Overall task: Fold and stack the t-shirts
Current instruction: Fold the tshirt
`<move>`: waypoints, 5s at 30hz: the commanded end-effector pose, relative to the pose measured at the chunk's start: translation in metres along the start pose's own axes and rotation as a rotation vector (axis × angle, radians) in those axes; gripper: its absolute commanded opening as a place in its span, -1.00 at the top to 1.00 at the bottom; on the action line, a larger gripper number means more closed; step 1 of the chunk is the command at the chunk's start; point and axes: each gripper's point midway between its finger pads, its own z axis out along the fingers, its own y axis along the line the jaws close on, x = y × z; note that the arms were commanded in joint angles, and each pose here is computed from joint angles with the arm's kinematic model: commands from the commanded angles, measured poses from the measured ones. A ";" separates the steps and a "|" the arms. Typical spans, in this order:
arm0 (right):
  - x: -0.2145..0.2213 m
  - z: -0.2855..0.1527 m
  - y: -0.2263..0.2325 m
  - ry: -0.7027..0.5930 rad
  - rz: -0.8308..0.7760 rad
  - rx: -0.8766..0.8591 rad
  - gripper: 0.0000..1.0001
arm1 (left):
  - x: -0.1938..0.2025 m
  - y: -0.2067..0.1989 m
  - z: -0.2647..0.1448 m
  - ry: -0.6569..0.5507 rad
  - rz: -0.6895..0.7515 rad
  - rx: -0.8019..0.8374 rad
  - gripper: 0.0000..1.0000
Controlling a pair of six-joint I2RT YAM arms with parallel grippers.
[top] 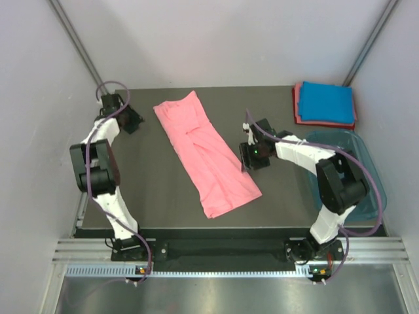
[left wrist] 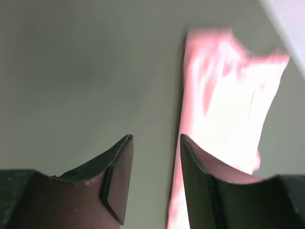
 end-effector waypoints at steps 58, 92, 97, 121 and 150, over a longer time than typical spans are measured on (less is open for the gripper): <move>0.112 -0.027 -0.020 0.055 0.121 -0.009 1.00 | 0.446 -0.007 -0.229 0.578 0.059 0.105 0.79; 0.169 -0.048 0.028 0.004 0.182 -0.057 1.00 | 0.469 0.030 -0.295 0.642 0.177 0.054 0.09; 0.172 -0.046 0.028 0.005 0.175 -0.065 1.00 | 0.478 0.040 -0.291 0.626 0.189 0.003 0.10; 0.179 -0.050 0.027 -0.025 0.196 -0.090 1.00 | 0.473 0.038 -0.283 0.558 0.194 -0.010 0.31; 0.148 -0.070 0.044 -0.093 0.131 -0.021 1.00 | 0.459 0.025 -0.303 0.573 0.063 0.097 1.00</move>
